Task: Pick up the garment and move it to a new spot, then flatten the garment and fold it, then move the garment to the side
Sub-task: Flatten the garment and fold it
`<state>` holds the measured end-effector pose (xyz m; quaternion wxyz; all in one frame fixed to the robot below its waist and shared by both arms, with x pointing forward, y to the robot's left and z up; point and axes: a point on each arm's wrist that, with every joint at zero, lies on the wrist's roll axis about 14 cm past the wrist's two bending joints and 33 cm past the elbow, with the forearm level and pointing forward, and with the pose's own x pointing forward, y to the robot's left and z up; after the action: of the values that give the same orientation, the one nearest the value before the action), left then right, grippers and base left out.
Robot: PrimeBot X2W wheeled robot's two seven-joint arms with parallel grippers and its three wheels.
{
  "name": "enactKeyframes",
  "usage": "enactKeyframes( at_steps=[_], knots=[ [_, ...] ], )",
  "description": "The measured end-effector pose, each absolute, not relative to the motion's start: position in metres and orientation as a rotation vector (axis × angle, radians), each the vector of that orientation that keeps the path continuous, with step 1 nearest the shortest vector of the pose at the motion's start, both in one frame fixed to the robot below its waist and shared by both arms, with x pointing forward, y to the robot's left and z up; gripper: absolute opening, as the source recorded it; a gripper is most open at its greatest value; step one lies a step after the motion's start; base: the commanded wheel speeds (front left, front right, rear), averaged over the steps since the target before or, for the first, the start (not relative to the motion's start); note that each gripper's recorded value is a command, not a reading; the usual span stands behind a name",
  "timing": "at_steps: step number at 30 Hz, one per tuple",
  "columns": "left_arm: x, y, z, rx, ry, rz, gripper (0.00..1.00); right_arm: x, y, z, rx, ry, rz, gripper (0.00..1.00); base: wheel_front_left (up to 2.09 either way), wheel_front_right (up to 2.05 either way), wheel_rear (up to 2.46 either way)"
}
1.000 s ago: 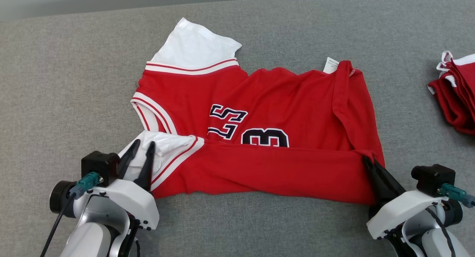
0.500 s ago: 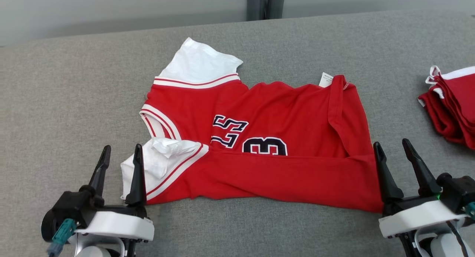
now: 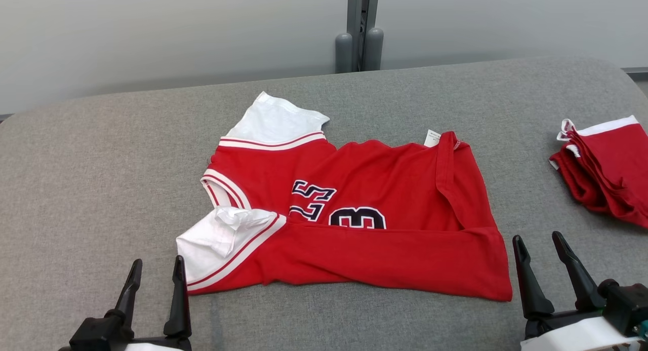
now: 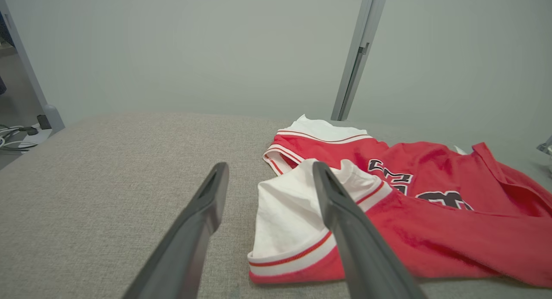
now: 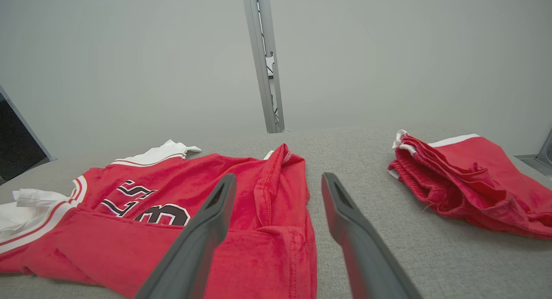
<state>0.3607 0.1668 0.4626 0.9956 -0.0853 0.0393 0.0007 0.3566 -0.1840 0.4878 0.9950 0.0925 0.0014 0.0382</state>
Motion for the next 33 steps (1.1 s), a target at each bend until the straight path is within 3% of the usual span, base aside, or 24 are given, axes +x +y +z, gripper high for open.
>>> enactKeyframes(
  at_steps=[14, 23, 33],
  knots=[
    [0.358, 0.16, 0.447, -0.197, 0.157, -0.019, 1.0, 0.355, -0.184, 0.483, 0.204, 0.029, 0.067, 1.0, 0.0, 0.0, 0.0],
    [0.35, 0.155, 0.389, -0.273, 0.379, -0.012, 1.0, 0.346, -0.188, 0.426, 0.23, 0.22, 0.035, 1.0, 0.0, 0.0, 0.0],
    [0.36, 0.152, 0.358, -0.317, 0.492, -0.027, 1.0, 0.342, -0.172, 0.373, 0.302, 0.392, 0.042, 1.0, 0.0, 0.0, 0.0]
  ],
)
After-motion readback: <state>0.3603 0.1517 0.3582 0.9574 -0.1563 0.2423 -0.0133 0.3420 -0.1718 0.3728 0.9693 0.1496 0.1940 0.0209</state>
